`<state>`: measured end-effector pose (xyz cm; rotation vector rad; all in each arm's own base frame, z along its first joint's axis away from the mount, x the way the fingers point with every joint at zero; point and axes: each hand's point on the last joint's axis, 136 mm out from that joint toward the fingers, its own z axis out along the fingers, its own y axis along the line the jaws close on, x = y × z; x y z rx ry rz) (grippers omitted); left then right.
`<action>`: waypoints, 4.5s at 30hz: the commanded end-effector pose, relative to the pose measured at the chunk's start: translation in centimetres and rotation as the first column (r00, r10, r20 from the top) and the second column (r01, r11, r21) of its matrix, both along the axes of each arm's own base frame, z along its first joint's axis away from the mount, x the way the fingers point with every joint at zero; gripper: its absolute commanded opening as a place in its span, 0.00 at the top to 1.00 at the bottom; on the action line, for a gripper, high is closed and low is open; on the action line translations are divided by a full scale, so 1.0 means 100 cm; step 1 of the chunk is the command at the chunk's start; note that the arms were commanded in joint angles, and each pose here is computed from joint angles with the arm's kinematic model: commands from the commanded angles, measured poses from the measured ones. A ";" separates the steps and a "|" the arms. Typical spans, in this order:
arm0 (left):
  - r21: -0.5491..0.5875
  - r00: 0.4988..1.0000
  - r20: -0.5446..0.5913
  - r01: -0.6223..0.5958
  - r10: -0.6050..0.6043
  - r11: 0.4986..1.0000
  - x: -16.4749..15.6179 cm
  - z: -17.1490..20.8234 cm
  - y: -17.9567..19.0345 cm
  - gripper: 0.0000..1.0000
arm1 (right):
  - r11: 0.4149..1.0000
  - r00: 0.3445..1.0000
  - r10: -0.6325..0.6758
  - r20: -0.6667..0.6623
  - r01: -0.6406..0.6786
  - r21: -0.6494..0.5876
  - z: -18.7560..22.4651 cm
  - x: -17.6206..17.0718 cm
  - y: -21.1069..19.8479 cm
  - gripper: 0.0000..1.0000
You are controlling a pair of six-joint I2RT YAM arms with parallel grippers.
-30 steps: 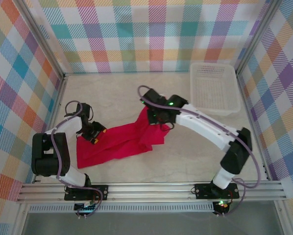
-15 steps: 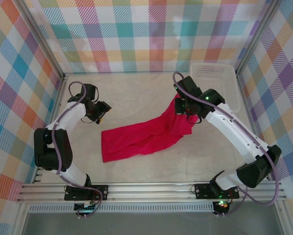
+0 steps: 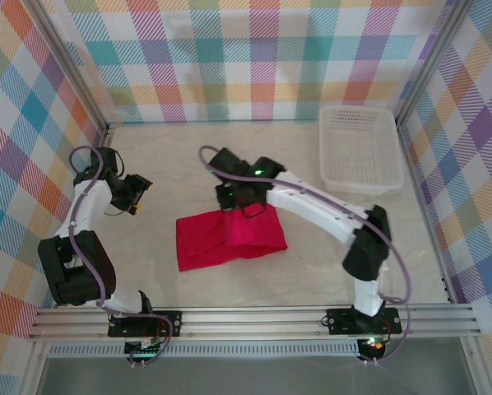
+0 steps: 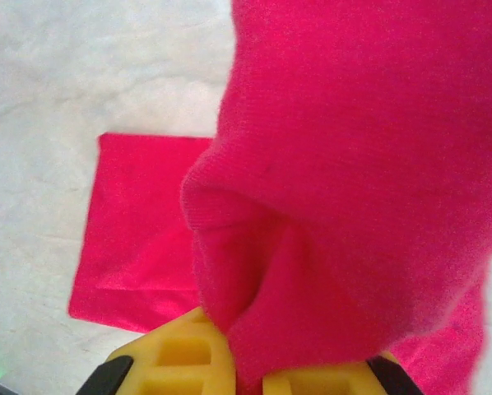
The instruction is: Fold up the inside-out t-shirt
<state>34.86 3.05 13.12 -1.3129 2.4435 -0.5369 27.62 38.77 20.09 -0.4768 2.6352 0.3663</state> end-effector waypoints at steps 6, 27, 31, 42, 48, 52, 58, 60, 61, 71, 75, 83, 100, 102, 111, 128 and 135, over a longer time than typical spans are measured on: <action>-0.026 0.999 -0.038 0.012 -0.013 1.000 -0.022 -0.011 0.001 0.39 | 0.999 0.986 0.030 -0.163 -0.033 -0.015 -0.057 -0.017 0.078 0.43; -0.036 0.963 -0.168 0.207 -0.210 0.978 -0.037 -0.093 -0.089 0.42 | 0.981 0.916 -0.192 -0.353 0.186 -0.051 -0.153 -0.009 -0.062 0.82; -0.036 0.946 -0.155 0.283 -0.285 0.959 -0.002 -0.099 -0.124 0.42 | 0.980 0.888 -0.200 -0.415 0.191 -0.062 -0.175 -0.064 -0.066 0.83; 0.162 0.859 -0.033 0.509 -0.511 0.846 0.055 0.000 -0.147 0.42 | 0.965 0.950 -0.246 -0.195 0.259 0.044 -0.092 -0.078 -0.086 0.76; 0.094 0.812 0.026 0.579 -0.583 0.810 -0.020 0.003 -0.193 0.44 | 0.911 0.905 -0.338 -0.260 0.383 0.150 -0.100 -0.047 -0.135 0.80; 0.027 0.777 0.068 0.626 -0.626 0.780 -0.061 -0.005 -0.239 0.44 | 0.917 0.904 -0.290 -0.314 0.356 0.178 -0.108 -0.052 -0.124 0.83; -0.060 0.716 0.068 0.698 -0.694 0.714 -0.109 -0.018 -0.290 0.43 | 0.904 0.860 -0.321 -0.398 0.403 0.142 -0.147 -0.067 -0.126 0.86; -0.101 0.718 0.046 0.695 -0.695 0.712 -0.118 -0.035 -0.299 0.43 | 0.902 0.846 -0.338 -0.412 0.416 0.115 -0.158 -0.070 -0.129 0.87; -0.116 0.725 0.034 0.686 -0.688 0.718 -0.118 -0.043 -0.301 0.43 | 0.902 0.841 -0.344 -0.417 0.420 0.103 -0.162 -0.072 -0.130 0.88; 0.023 0.828 -0.166 0.547 -0.536 0.837 -0.044 -0.080 -0.190 0.45 | 0.910 0.806 -0.384 -0.450 0.414 -0.034 -0.194 -0.099 -0.143 0.89; 0.119 0.889 -0.090 0.456 -0.448 0.882 0.018 -0.025 -0.139 0.45 | 0.915 0.809 -0.383 -0.446 0.398 -0.065 -0.193 -0.109 -0.144 0.89; 0.183 0.887 -0.093 0.461 -0.452 0.868 0.034 0.013 -0.116 0.42 | 0.960 0.925 -0.275 -0.262 0.280 -0.018 -0.137 -0.070 -0.126 0.46; -0.160 0.911 -0.067 0.392 -0.406 0.906 -0.047 -0.083 -0.123 0.33 | 1.000 0.977 0.001 -0.214 0.001 0.011 -0.165 0.107 -0.014 0.22; -0.191 0.918 -0.031 0.384 -0.396 0.903 -0.036 -0.086 -0.130 0.34 | 1.000 0.974 -0.001 -0.229 0.006 0.021 -0.173 0.113 -0.015 0.22; -0.254 0.911 0.025 0.404 -0.412 0.879 -0.003 -0.098 -0.156 0.45 | 0.986 0.930 0.052 -0.363 0.010 0.166 -0.192 0.095 0.002 0.38; -0.200 0.888 -0.031 0.443 -0.458 0.874 0.017 -0.109 -0.150 1.00 | 0.979 0.947 0.006 -0.320 0.060 0.197 -0.167 0.115 -0.009 0.96; -0.187 0.885 0.100 0.466 -0.455 0.865 0.054 -0.051 -0.159 1.00 | 0.968 0.984 -0.001 -0.180 0.046 0.246 -0.091 0.139 -0.015 1.00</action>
